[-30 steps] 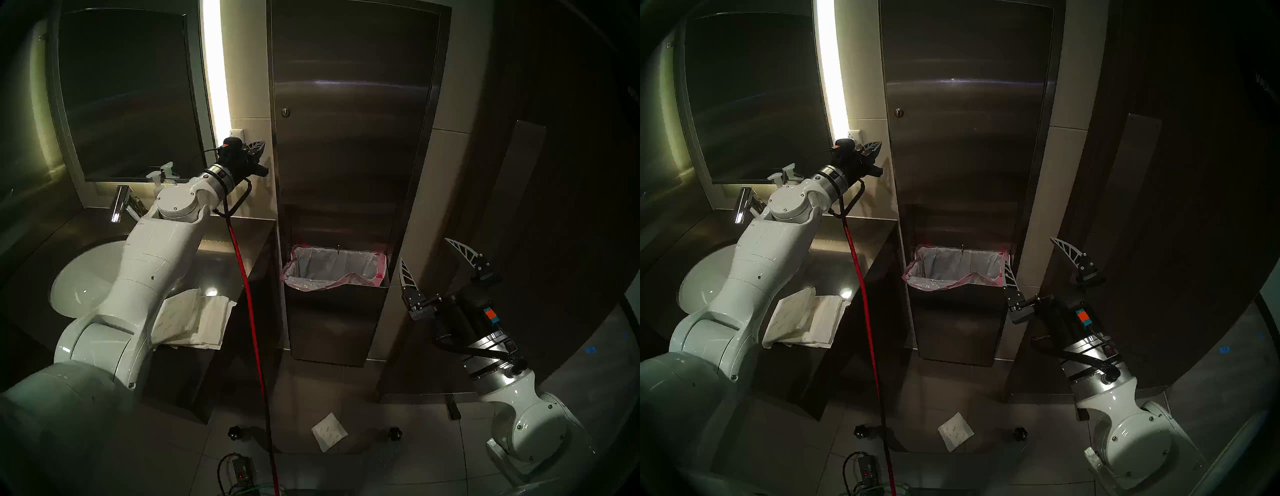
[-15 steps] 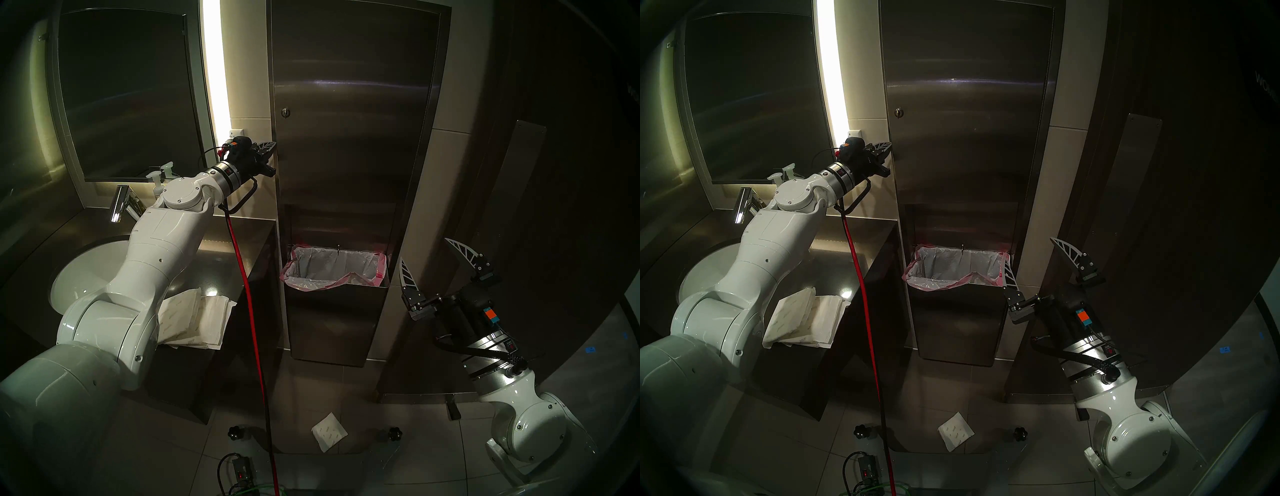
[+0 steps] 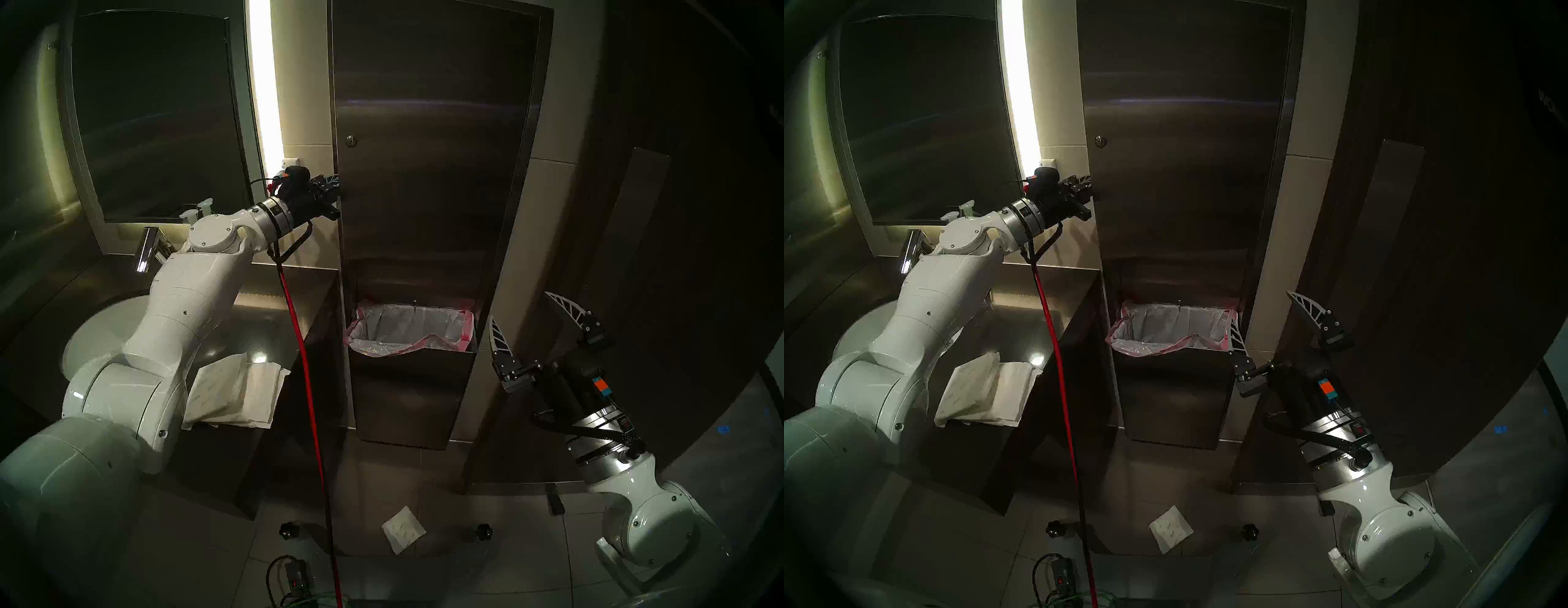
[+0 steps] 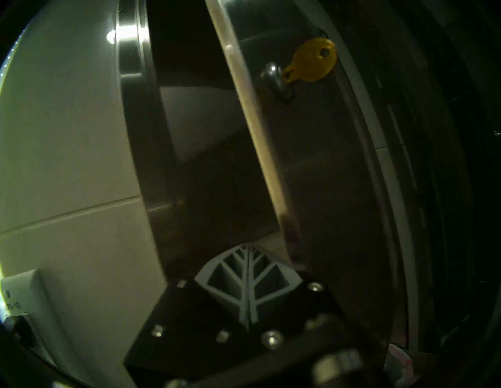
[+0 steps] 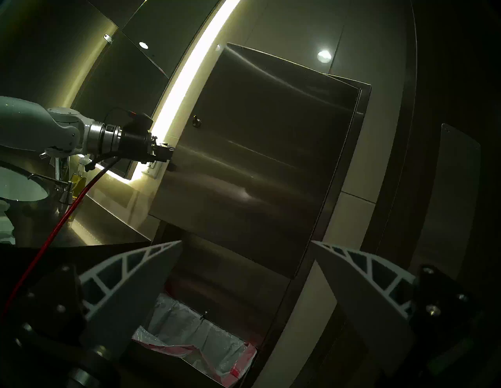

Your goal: Twist key and open towel dispenser

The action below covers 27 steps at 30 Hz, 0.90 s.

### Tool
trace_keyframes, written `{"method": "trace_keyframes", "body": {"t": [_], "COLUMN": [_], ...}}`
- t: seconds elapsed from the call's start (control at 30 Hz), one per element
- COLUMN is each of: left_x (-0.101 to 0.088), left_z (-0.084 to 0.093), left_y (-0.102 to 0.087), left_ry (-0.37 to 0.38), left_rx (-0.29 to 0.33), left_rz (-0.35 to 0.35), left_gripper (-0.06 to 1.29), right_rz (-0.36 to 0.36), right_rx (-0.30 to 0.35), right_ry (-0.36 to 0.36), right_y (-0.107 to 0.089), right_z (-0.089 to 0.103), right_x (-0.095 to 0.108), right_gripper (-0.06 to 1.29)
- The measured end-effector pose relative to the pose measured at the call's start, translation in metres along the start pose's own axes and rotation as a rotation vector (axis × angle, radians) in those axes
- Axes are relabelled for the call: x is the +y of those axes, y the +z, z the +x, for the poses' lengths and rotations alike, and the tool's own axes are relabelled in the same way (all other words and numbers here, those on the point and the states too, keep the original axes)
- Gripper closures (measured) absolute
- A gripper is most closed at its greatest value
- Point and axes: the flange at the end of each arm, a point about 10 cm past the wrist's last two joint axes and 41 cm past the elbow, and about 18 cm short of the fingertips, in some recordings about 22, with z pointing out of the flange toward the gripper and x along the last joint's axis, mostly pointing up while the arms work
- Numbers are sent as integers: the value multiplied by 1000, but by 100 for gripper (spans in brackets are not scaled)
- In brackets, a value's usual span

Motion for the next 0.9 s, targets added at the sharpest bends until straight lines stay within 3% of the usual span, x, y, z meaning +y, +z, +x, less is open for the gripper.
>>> {"method": "trace_keyframes", "body": {"t": [0.33,0.6,0.9], "left_x": [32,46,45], "left_z": [23,38,40], "left_y": [8,-9,-26], "left_ry": [-97,-207,-246], "left_rx": [50,72,80], "left_rz": [-224,-412,-502], "left_gripper": [125,125,125], "right_rz": [0,0,0], "right_rx": [0,0,0], "right_ry": [0,0,0], "right_y": [0,0,0], "right_z": [0,0,0], "right_x": [0,0,0], "right_gripper": [-1,-1,-1]}}
